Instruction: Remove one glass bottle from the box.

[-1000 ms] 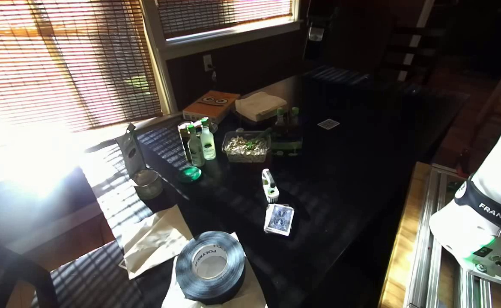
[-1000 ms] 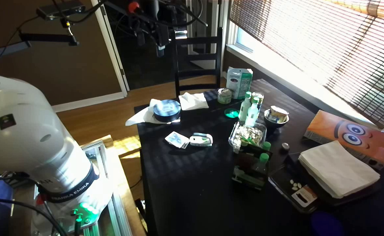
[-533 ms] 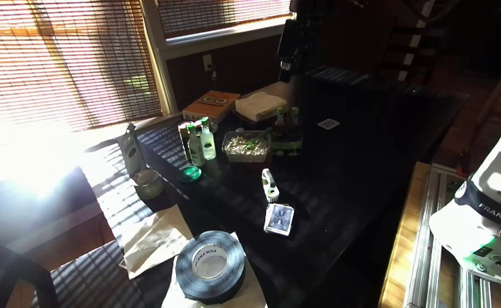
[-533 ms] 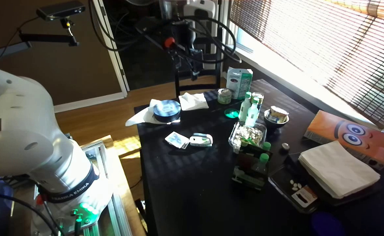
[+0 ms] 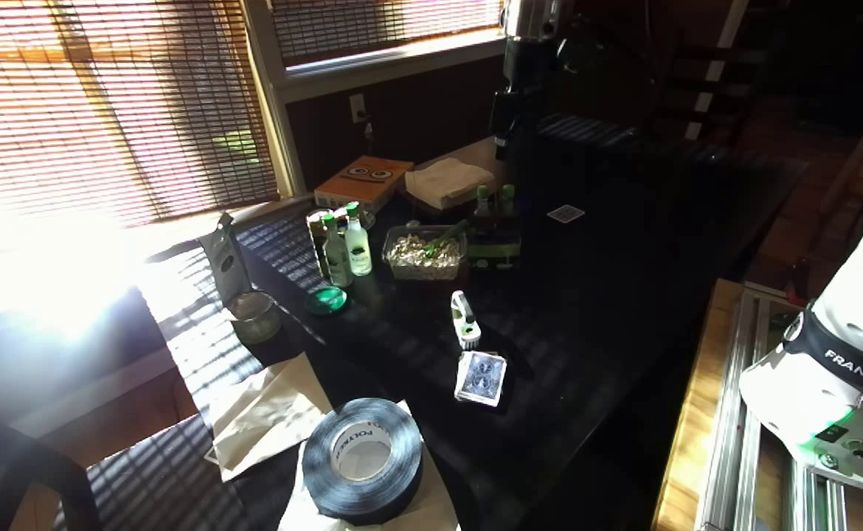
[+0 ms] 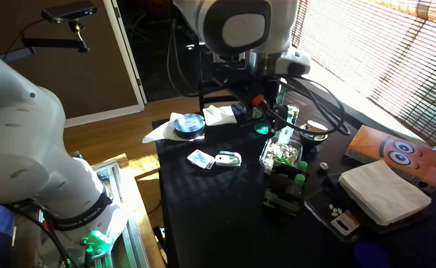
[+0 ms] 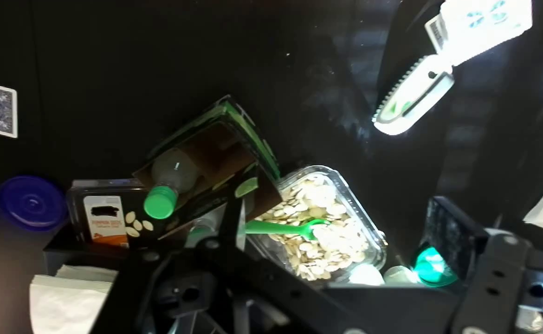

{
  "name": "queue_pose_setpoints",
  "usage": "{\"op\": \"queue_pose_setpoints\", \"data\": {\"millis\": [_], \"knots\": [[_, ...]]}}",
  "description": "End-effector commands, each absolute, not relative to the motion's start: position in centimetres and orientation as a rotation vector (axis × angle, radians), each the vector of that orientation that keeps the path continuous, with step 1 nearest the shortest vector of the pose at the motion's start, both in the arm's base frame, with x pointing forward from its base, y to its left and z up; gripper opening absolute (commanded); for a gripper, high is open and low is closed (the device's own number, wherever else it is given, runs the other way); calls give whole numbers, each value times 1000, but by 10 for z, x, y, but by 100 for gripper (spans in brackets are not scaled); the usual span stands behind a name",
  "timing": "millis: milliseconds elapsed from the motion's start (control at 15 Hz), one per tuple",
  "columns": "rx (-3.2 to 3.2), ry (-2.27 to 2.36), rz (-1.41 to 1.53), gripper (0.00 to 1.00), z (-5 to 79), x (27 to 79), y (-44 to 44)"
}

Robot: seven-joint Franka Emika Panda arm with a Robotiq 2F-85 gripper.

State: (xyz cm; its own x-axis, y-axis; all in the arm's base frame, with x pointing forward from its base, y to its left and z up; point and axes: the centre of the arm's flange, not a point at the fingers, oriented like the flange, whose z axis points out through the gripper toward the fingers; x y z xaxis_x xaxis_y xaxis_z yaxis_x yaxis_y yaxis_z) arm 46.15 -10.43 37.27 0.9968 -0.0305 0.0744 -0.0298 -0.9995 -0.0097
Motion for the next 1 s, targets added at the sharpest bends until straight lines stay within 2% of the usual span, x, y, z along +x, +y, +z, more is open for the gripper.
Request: {"op": "queue_pose_setpoints", "data": {"millis": [0,267,600,933], "knots": [[-3132,69,-107,100,369,468,-114],[-3137,75,-93,100,364,479,-119],[-3148,13,-316,100,338,505,-155],[-3094,-184,-183,100,298,527,-191]]}}
